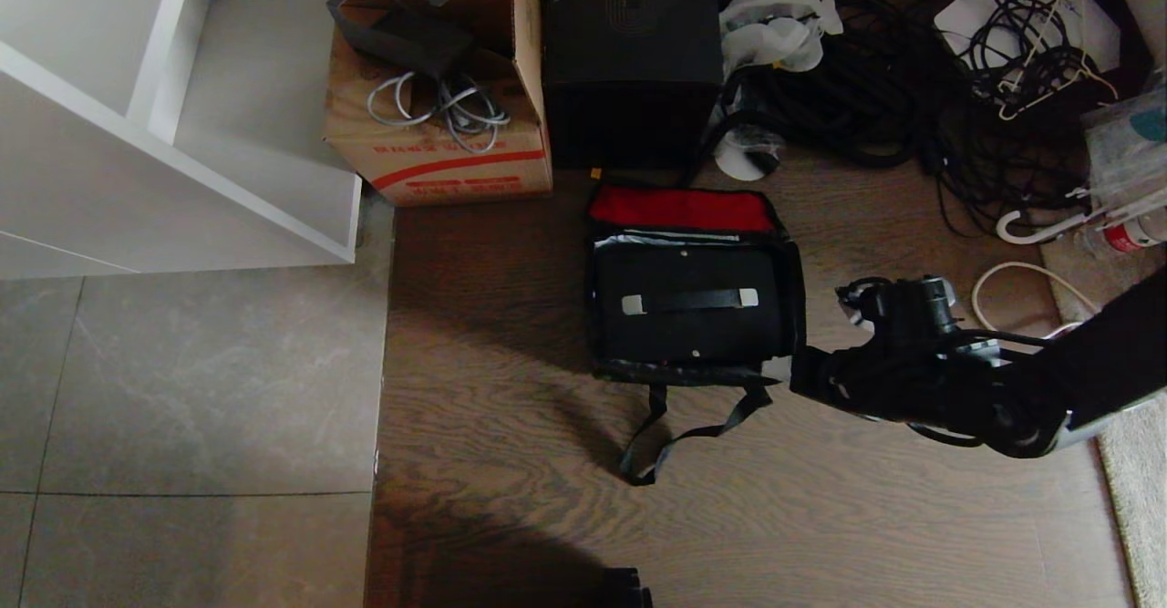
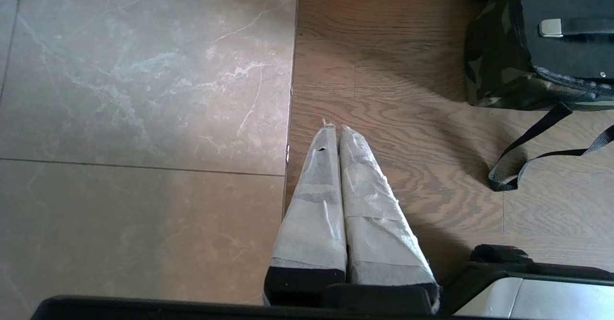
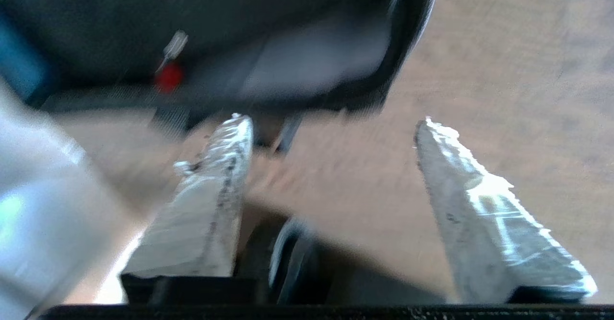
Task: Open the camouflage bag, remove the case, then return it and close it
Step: Grip the handle
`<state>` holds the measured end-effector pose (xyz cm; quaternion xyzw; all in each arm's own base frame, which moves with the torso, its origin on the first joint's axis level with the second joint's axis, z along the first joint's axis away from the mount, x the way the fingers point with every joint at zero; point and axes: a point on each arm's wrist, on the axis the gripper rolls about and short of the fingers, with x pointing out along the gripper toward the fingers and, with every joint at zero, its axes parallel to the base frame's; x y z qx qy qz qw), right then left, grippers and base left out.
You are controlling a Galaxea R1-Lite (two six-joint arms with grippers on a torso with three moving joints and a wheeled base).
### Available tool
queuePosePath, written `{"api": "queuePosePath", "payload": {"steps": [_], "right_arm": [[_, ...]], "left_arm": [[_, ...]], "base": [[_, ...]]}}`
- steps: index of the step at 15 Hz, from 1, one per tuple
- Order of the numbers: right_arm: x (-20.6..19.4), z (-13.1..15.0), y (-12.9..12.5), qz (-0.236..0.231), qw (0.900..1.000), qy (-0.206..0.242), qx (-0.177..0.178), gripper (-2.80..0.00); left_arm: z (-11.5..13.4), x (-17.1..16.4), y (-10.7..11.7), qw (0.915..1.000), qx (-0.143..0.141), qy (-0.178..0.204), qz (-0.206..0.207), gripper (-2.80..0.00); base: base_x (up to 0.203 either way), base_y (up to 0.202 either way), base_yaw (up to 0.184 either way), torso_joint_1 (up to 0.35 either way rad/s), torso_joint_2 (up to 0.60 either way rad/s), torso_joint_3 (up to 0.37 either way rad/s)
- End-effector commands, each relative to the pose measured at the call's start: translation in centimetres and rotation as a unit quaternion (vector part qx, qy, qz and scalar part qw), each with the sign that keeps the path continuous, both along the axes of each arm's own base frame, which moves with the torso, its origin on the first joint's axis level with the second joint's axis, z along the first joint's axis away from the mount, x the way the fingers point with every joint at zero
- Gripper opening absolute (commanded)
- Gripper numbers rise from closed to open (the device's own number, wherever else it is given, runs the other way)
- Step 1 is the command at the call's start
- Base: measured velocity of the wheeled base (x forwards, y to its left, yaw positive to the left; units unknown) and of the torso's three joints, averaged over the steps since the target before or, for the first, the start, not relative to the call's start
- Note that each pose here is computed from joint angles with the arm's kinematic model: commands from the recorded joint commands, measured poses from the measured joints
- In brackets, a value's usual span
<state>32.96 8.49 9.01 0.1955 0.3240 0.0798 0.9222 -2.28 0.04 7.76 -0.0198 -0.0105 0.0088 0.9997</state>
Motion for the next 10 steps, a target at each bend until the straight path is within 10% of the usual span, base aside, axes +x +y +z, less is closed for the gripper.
{"api": "queuePosePath", "payload": {"steps": [1,2,3,10], "right_arm": [[-4.0,3.4,-0.9,0.016,0.999,-0.031,0.026,0.00],[-5.8,4.3,-1.3,0.022,0.998,-0.038,0.038,0.00],[-7.6,5.4,-1.7,0.027,0.997,-0.052,0.048,-2.80],[-26.1,10.9,-6.5,0.029,0.986,-0.161,0.034,-2.80]], "left_arm": [[-0.3,0.1,0.0,1.0000,0.000,0.004,0.000,-2.80],[-0.3,0.1,0.0,1.0000,0.000,0.005,0.000,-2.80],[-0.3,0.1,0.0,1.0000,0.000,0.004,0.000,-2.80],[-0.2,0.1,0.0,1.0000,0.000,0.004,0.000,-2.80]], "base": [[0.000,0.000,0.000,0.000,0.00,0.000],[0.000,0.000,0.000,0.000,0.00,0.000],[0.000,0.000,0.000,0.000,0.00,0.000],[0.000,0.000,0.000,0.000,0.00,0.000]]}}
